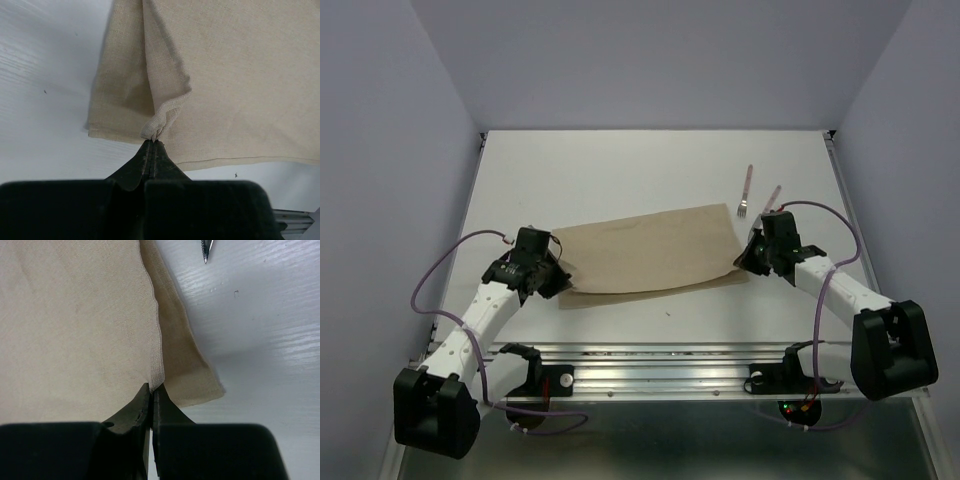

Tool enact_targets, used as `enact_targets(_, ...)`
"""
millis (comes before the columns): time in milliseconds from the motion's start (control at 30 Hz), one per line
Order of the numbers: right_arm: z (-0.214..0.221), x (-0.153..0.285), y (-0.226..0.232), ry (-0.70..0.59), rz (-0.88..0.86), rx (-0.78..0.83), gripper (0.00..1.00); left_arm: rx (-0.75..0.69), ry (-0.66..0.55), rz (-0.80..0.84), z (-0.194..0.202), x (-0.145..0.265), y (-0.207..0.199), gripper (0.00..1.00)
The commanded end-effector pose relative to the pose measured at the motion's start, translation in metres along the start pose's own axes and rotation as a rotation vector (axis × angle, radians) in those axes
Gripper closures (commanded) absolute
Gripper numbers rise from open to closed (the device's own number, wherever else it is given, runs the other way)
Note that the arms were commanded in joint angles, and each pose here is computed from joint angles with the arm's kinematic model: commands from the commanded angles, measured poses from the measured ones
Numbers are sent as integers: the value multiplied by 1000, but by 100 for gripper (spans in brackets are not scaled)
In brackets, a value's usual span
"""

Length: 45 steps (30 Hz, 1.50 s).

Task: Fold the napkin into a case and place the utensils inside
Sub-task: Fold and flatten the napkin at the center of the board.

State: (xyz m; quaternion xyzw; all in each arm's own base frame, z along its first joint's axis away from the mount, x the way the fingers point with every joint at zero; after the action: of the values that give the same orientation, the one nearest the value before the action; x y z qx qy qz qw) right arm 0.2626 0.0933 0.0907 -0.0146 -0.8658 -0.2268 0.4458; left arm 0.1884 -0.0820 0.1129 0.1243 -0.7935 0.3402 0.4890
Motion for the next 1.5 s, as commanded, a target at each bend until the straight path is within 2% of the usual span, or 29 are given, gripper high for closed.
enact_targets(0,-4,-1,-4,-30,20,-15,99,8,-11,21,-1,0,-4,100)
enact_targets(333,-30,21,8,-133,4,-15,99,-23,-99,73,-22,37,-24,100)
enact_targets(567,-41,38,9,-188,12,-6,99,-37,-101,98,-24,49,-29,100)
enact_targets(800,-20,24,3,-102,6,-10,99,-22,-42,88,-9,34,-19,100)
enact_targets(1067,-3,14,-9,-66,34,-21,98,-12,17,96,6,26,-12,100)
enact_targets(1100,-2,14,-10,-65,38,-20,89,-14,29,91,7,24,-10,90)
enact_targets(1133,-1,12,-12,-59,48,-17,59,-16,38,83,9,23,-9,78)
enact_targets(1167,-2,11,-11,-58,49,-15,46,-27,42,73,8,22,-9,43)
enact_targets(1200,-3,11,-11,-60,51,-9,37,-33,36,70,6,22,-10,22)
enact_targets(1233,-5,11,-11,-64,54,-6,30,-37,26,62,4,23,-10,11)
enact_targets(1267,-7,11,-12,-72,66,0,20,-38,-11,59,-4,28,-14,7)
enact_targets(1333,-16,14,-13,-104,92,13,13,-45,-85,56,-20,39,-22,5)
enact_targets(1467,-29,19,-11,-141,114,39,14,-60,-187,86,-45,49,-42,8)
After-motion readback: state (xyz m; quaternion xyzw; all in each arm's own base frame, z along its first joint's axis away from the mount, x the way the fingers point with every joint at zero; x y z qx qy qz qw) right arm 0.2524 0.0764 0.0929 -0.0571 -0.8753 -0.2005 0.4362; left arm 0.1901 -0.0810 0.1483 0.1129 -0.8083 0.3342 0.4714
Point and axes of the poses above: each gripper's point midway between its finger pads, its own x axis back along the fingers, its own y axis along the line the jaws close on, z = x × y, the point moved 4 cm from there along x, back along the fingers, and after that the axes turned 5 degrees about x, right-handed, at the moved point
